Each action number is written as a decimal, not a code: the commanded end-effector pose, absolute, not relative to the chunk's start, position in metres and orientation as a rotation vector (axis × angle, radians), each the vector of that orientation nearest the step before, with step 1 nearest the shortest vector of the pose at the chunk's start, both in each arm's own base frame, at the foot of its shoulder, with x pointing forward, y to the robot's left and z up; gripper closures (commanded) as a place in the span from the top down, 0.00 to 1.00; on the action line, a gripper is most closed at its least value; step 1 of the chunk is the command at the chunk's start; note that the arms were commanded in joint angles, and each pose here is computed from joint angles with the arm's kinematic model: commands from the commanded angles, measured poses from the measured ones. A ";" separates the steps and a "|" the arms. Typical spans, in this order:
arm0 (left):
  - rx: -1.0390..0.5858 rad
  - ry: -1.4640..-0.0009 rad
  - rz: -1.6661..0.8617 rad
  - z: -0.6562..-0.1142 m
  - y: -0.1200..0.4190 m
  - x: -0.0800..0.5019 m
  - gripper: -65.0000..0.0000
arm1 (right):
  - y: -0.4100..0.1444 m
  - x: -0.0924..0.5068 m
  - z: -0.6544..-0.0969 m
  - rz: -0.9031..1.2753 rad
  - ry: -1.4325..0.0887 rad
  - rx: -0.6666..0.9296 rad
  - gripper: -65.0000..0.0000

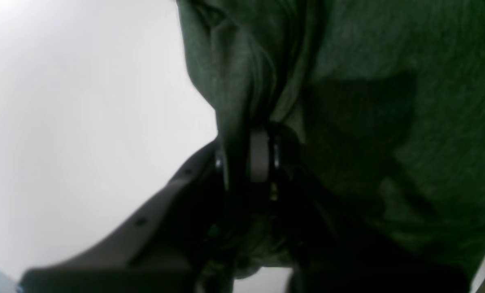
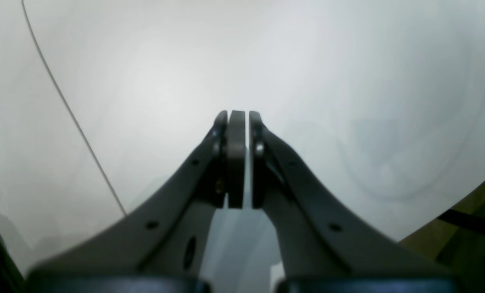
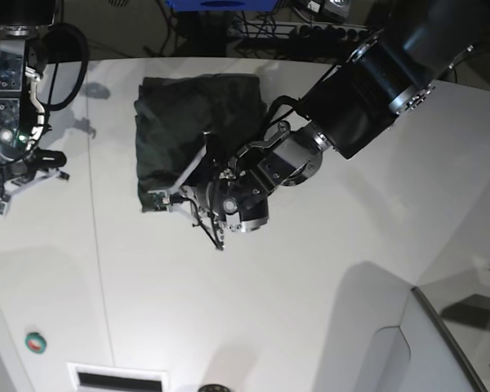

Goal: Layout the t-shirt on the table in an organized manner, then fold the t-shirt properly
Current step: 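Push the bundle edge with the left gripper to flatten and square it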

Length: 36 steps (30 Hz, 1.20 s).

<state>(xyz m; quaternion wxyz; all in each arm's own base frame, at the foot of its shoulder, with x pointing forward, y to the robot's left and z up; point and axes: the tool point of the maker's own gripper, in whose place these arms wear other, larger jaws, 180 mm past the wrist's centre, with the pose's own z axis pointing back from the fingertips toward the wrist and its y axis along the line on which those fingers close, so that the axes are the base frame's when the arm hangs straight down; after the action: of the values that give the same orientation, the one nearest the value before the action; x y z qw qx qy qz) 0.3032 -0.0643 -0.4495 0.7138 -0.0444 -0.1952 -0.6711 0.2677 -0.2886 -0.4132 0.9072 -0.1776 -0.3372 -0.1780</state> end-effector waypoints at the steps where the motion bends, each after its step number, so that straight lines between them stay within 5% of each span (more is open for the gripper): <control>1: -0.107 -0.485 -1.506 -0.435 -0.079 0.312 0.00 | -0.297 0.277 -0.399 -0.357 -0.747 -0.394 0.03; 36: -0.147 -0.523 -1.529 -0.435 -0.090 0.314 0.00 | -0.296 0.277 -0.400 -0.357 -0.746 -0.392 0.03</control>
<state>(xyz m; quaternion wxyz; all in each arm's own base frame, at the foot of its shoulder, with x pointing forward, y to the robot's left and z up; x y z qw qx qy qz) 0.2988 -0.0807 -0.4512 0.6958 -0.0679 -0.2096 -0.6836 0.2677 -0.2895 -0.4130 0.9072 -0.1786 -0.3371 -0.1775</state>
